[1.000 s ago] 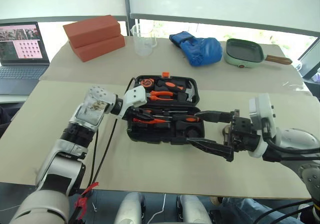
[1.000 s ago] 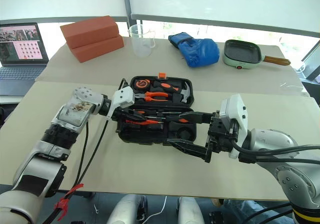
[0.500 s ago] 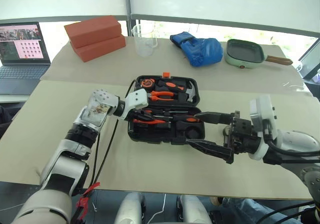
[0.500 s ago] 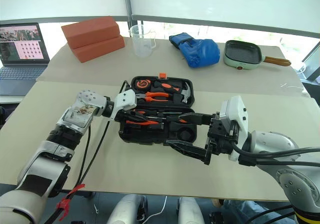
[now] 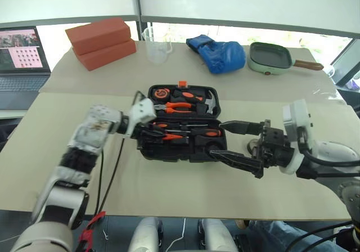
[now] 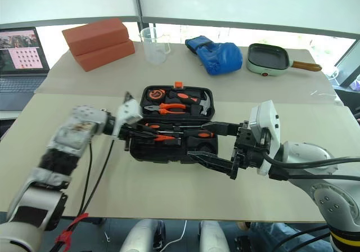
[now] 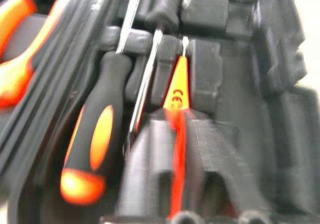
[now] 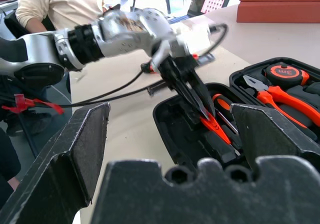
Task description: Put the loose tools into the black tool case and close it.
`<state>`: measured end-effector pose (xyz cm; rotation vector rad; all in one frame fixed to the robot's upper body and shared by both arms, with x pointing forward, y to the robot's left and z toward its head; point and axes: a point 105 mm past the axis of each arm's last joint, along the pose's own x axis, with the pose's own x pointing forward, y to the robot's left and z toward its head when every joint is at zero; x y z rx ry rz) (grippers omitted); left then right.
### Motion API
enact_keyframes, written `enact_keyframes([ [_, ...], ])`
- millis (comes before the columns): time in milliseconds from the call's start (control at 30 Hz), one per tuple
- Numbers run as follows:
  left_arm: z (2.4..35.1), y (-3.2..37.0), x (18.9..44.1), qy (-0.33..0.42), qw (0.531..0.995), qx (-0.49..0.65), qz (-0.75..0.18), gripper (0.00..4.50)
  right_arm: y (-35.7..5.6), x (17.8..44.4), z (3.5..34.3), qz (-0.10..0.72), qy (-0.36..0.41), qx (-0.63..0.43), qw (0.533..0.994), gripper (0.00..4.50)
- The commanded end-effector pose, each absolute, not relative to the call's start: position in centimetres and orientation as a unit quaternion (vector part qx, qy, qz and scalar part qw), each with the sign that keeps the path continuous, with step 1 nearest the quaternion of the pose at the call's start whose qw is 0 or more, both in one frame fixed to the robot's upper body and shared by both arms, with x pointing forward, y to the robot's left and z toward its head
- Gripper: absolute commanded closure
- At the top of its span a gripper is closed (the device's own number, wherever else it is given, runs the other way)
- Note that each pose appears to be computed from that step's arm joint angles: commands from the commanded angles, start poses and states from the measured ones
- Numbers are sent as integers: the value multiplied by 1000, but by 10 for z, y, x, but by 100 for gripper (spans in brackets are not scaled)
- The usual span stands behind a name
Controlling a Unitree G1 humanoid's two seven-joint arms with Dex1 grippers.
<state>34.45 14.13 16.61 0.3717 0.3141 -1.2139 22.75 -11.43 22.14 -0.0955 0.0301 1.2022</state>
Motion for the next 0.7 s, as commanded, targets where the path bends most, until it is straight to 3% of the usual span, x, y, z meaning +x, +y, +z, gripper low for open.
enact_keyframes([
  [33, 208, 180, 321, 104, 848, 145, -498, 223, -114, 233, 227, 579, -1, -80, 811, 0],
  [233, 183, 258, 271, 177, 910, 148, -343, 21, -112, 243, 226, 610, 3, -106, 785, 0],
  [267, 178, 273, 262, 193, 919, 149, -310, 4, -111, 243, 226, 618, 4, -107, 779, 0],
  [400, 163, 339, 228, 238, 944, 152, -170, 4, -110, 248, 227, 636, 2, -110, 764, 0],
  [500, 162, 351, 219, 243, 948, 147, -141, 4, -109, 250, 228, 644, 1, -110, 757, 0],
  [700, 174, 333, 250, 241, 948, 139, -157, 4, -105, 250, 228, 653, -1, -110, 749, 0],
])
